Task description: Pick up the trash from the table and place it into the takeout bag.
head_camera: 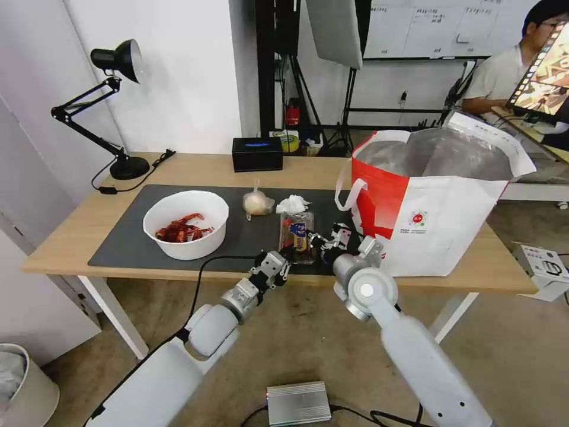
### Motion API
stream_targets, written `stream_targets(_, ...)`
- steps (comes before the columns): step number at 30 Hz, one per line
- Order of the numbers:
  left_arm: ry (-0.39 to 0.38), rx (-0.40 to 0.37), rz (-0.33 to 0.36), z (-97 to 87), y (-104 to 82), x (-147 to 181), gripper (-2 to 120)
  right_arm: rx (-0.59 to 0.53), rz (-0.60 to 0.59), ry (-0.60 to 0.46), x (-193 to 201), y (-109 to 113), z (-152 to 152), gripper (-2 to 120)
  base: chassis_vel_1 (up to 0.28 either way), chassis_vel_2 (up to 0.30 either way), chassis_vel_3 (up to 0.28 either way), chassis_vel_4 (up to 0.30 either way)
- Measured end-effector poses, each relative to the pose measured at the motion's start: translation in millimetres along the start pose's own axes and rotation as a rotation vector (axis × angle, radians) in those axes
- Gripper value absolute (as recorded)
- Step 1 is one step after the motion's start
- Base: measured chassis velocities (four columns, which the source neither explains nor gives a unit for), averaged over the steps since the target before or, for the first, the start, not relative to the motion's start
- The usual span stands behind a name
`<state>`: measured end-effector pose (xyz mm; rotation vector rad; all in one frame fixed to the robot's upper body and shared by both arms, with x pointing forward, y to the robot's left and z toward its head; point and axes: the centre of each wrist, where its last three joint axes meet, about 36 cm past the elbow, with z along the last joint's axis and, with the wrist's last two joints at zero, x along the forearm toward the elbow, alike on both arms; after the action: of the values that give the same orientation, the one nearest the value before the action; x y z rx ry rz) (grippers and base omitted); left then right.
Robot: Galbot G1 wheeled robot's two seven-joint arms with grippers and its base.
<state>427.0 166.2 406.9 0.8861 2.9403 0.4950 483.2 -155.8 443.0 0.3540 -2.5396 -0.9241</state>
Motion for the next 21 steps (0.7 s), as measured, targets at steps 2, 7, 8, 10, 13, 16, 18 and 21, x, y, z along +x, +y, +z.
stream_targets(2, 0.001, 0.014, -0.011, -2.0, 1.9, 3.2, 37, 0.013, -0.006, -0.004, 1.3, 0.7, 1.9, 0, 0.000, 0.000, 0.000, 0.000)
stream_targets(7, 0.007, 0.052, -0.058, -7.6, 9.7, 20.4, 54, 0.069, -0.040, -0.031, 6.7, 2.3, 9.4, 0, 0.000, 0.000, 0.000, 0.000)
stream_targets(8, 0.013, 0.062, -0.070, -7.7, 11.4, 26.0, 58, 0.090, -0.057, -0.040, 8.6, 2.6, 11.3, 0, 0.000, 0.000, 0.000, 0.000)
stream_targets(10, 0.027, 0.080, -0.093, -7.8, 14.6, 38.5, 69, 0.142, -0.094, -0.065, 12.3, 2.6, 15.6, 0, 0.000, 0.000, 0.000, 0.000)
stream_targets(13, 0.041, 0.101, -0.117, -8.3, 16.4, 50.0, 79, 0.186, -0.129, -0.094, 15.8, 2.6, 18.3, 0, 0.000, 0.000, 0.000, 0.000)
stream_targets(16, 0.056, 0.127, -0.140, -10.3, 17.0, 63.0, 88, 0.218, -0.162, -0.124, 19.9, 3.3, 19.4, 0, 0.000, 0.000, 0.000, 0.000)
stream_targets(18, 0.073, 0.151, -0.161, -11.3, 16.8, 77.8, 96, 0.269, -0.200, -0.161, 24.8, 4.2, 20.4, 0, 0.000, 0.000, 0.000, 0.000)
stream_targets(21, 0.084, 0.165, -0.178, -11.8, 16.9, 89.5, 99, 0.318, -0.230, -0.192, 30.1, 4.4, 19.8, 0, 0.000, 0.000, 0.000, 0.000)
